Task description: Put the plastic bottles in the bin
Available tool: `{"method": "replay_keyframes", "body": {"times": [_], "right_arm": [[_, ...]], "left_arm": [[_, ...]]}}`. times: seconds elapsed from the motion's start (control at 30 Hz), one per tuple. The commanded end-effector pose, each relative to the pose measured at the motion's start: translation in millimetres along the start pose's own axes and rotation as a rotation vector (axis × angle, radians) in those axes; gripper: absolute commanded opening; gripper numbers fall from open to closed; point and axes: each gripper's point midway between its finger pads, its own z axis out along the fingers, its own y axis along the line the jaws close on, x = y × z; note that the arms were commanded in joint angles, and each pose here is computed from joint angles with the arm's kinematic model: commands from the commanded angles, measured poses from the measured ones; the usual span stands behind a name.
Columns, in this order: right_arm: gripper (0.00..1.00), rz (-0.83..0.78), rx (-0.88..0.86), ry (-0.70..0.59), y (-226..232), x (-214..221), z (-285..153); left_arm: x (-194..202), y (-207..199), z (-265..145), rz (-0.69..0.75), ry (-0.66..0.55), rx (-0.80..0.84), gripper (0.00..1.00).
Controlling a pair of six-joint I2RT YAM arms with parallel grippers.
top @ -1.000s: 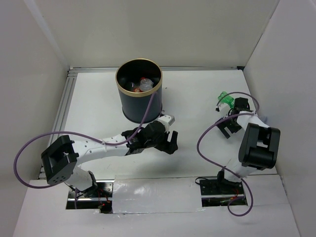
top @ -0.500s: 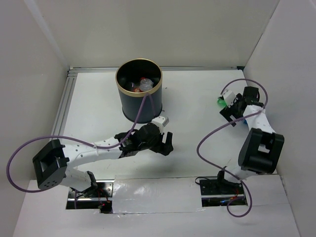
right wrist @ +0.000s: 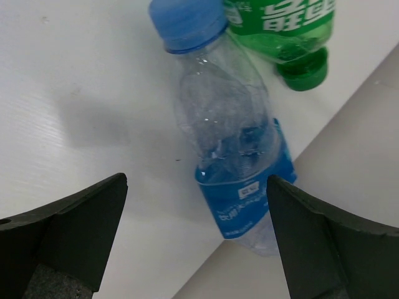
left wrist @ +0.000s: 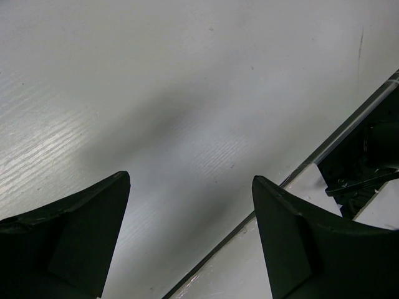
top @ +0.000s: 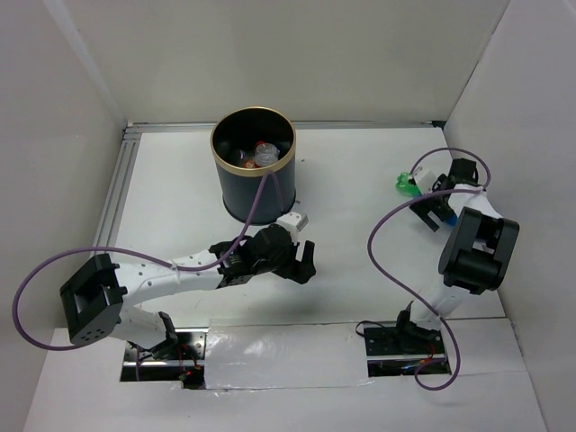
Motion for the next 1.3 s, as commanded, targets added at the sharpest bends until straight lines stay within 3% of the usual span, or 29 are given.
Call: {"method": "replay_keyframes", "body": {"times": [0.0,0.33,0.4,0.5,0.6,0.67,0.8,0.93,0.97,1.0,1.1,1.13,1.2,1.23,1.27], "right_arm": [[0.99,-0.058,0.111,-0.026,-36.1,-10.4,-15.4],[0.99,-0.008,0.085,0.107,-49.3,39.8,34.5],[0.95,-0.006,0.040,0.086,-42.9,36.4,40.9],[0.79,-0.010,-0.056,0.067,-25.0,33.7,41.3],[0.45,-0.101,-0.251,-0.006,12.8,27.8,26.0],[0.34,-0.144,-0.406,-0.100,46.5,14.1,-4.9],[0.29,-0.355,-0.568,-0.371,90.6,-23.0,-82.8],[0.26,-0.435,-0.415,-0.627,77.7,-103.8,-156.9],[0.26,-0.536,-0.354,-0.729,78.9,-149.7,-180.2],[0.25,-0.537,-0.353,-0.730,78.9,-150.2,-180.4],[0.25,-0.516,-0.197,-0.953,48.1,-232.0,-222.8],[0.25,-0.386,-0.220,-1.001,44.4,-249.6,-232.5],[0.25,-0.427,-0.073,-1.205,26.7,-310.1,-281.9],[0.25,-0.329,-0.113,-1.252,31.0,-326.3,-296.2],[0.25,-0.340,-0.067,-1.320,28.3,-344.7,-326.0]], "left_arm": [[-16.8,-10.3,0.7,-0.021,-0.050,0.029,0.92],[-20.6,-17.2,7.9,-0.012,-0.039,0.044,0.92],[-20.6,-17.2,7.9,-0.012,-0.039,0.044,0.92],[-20.6,-15.0,6.0,-0.012,-0.046,0.037,0.92],[-13.6,-8.6,4.5,-0.020,-0.039,0.022,0.92],[-16.9,-7.8,-1.9,-0.031,-0.060,0.021,0.92],[-5.0,0.1,-4.7,-0.038,-0.044,0.010,0.92],[-0.5,3.1,-7.8,-0.047,-0.041,0.009,0.92],[3.8,10.5,-10.7,-0.052,-0.040,-0.001,0.92],[3.9,10.5,-10.7,-0.052,-0.040,-0.001,0.92],[10.8,17.7,-13.8,-0.051,-0.038,-0.015,0.92],[3.2,14.8,-17.7,-0.064,-0.067,-0.006,0.92],[9.4,21.1,-20.5,-0.063,-0.066,-0.018,0.92],[8.9,22.9,-22.6,-0.075,-0.076,-0.024,0.92],[6.7,22.0,-28.0,-0.077,-0.091,-0.013,0.92]]}}
